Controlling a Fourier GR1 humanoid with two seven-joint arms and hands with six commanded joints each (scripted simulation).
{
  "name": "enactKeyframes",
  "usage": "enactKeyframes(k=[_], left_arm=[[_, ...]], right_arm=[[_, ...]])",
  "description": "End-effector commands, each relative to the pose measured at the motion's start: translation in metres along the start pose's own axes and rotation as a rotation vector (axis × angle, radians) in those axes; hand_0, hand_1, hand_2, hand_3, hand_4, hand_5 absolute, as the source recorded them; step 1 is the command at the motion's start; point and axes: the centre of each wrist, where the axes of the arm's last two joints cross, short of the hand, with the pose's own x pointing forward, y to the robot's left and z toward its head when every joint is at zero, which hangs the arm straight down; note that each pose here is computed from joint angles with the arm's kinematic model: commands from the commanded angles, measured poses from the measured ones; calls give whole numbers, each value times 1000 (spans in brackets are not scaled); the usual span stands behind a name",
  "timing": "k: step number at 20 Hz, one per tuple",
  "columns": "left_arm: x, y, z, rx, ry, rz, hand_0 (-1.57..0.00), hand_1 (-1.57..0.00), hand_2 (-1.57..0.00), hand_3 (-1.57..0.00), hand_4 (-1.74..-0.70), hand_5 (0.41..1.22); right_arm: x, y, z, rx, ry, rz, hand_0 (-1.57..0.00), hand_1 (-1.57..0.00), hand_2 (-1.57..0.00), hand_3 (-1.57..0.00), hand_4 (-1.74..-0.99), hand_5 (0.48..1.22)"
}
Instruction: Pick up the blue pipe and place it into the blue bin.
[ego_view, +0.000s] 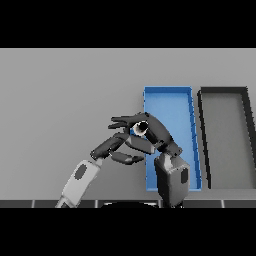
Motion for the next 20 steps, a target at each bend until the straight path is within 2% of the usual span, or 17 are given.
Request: enactKeyframes(k=[1,3,6,10,13,16,20], left_arm=[[0,3,0,3,14,-4,-3,-3,-3,-2,-961,475],[-2,-1,3,-1,7,4,-2,-2,-2,-1,-954,474],[-3,-1,9,-5,-20,-11,0,0,0,0,-947,468],[3,3,12,15,-14,-10,0,0,0,1,-950,470],[-3,3,16,17,8,-11,1,1,1,1,-950,474],[3,7,12,28,-11,-14,1,1,1,1,-944,467],[-2,5,10,28,-10,-19,1,1,1,1,-939,460]], right_arm=[[9,-8,-4,-7,-12,-19,-1571,-1571,-1571,-1571,-1496,1221],[21,-24,-11,-46,-48,-30,-1571,-1571,-1571,-1571,-1497,1221],[49,-50,-12,-179,-119,17,-1571,-1571,-1571,-1571,-1498,1221],[54,-93,0,-353,-59,116,-1571,-1571,-1571,-1571,-1498,1221],[38,-116,17,-469,37,135,-1571,-1571,-1571,-1571,-1499,1221],[16,-131,41,-543,146,135,-1571,-1571,-1571,-1571,-1499,1221],[-22,-131,71,-640,316,110,-1571,-1571,-1571,-1571,-1500,1221]])
